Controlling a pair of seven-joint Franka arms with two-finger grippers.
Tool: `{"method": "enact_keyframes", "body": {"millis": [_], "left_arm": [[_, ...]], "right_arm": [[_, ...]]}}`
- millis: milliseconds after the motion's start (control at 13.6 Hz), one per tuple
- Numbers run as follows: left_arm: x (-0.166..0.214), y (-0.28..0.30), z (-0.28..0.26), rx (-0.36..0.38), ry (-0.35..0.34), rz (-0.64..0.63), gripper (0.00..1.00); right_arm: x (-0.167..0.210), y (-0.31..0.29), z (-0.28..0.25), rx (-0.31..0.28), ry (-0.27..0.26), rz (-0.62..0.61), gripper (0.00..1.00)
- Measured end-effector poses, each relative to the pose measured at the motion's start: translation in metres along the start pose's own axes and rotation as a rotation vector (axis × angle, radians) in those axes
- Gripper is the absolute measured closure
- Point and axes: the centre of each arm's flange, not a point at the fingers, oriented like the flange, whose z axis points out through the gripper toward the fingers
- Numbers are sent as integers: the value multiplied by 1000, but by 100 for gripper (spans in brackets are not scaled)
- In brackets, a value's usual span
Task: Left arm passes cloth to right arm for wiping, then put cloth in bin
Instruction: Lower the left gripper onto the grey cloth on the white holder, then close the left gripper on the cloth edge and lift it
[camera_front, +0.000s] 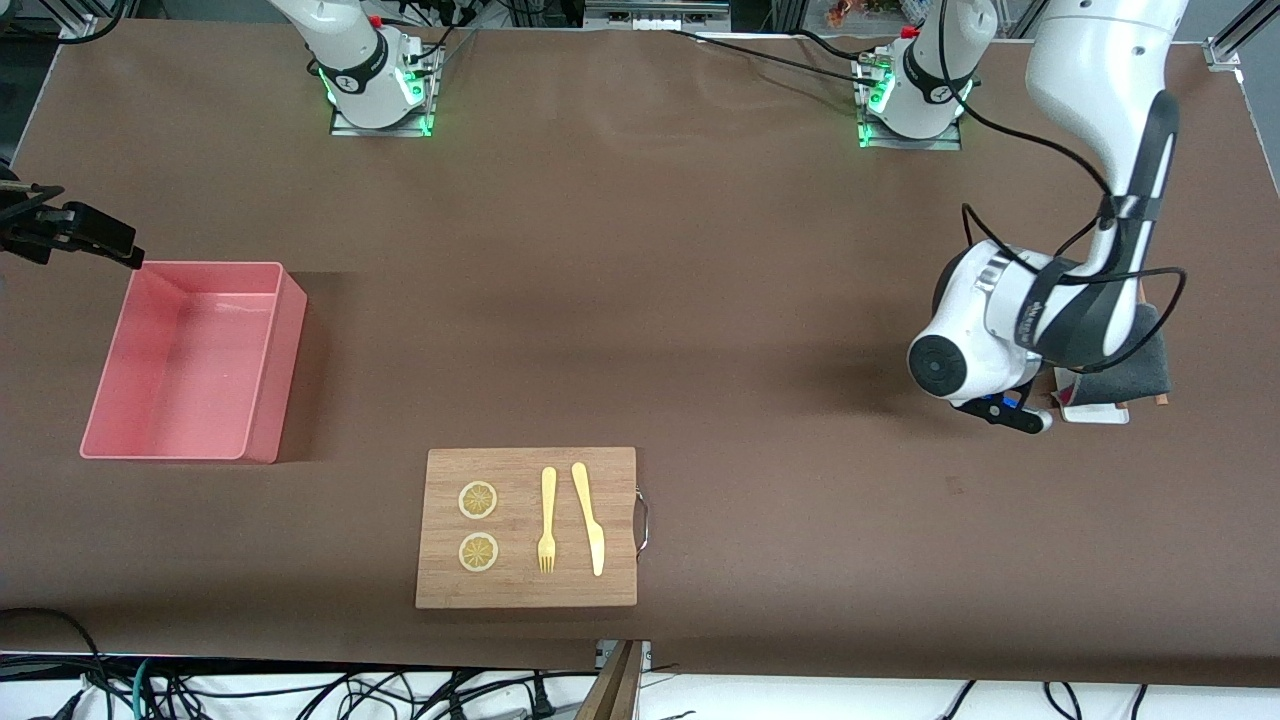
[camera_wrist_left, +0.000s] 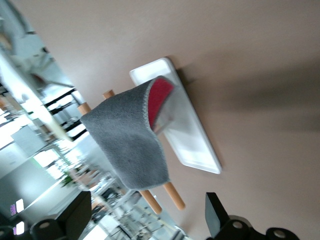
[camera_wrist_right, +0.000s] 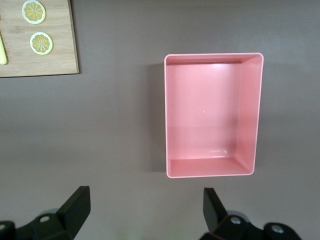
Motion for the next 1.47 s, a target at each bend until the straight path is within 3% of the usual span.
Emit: {"method": "enact_keyframes", "body": {"millis": [220,441,1029,1470], "left_arm": [[0,36,29,109,50,-16,0],[6,40,38,173,102,-27,0],[23,35,80,250,143,-20,0],[28,24,88,303,176,-16,13]], "right_arm": [[0,0,0,1,0,0,0],[0,0,0,1,0,0,0],[0,0,0,5,0,0,0],[0,0,0,5,0,1,0]]}}
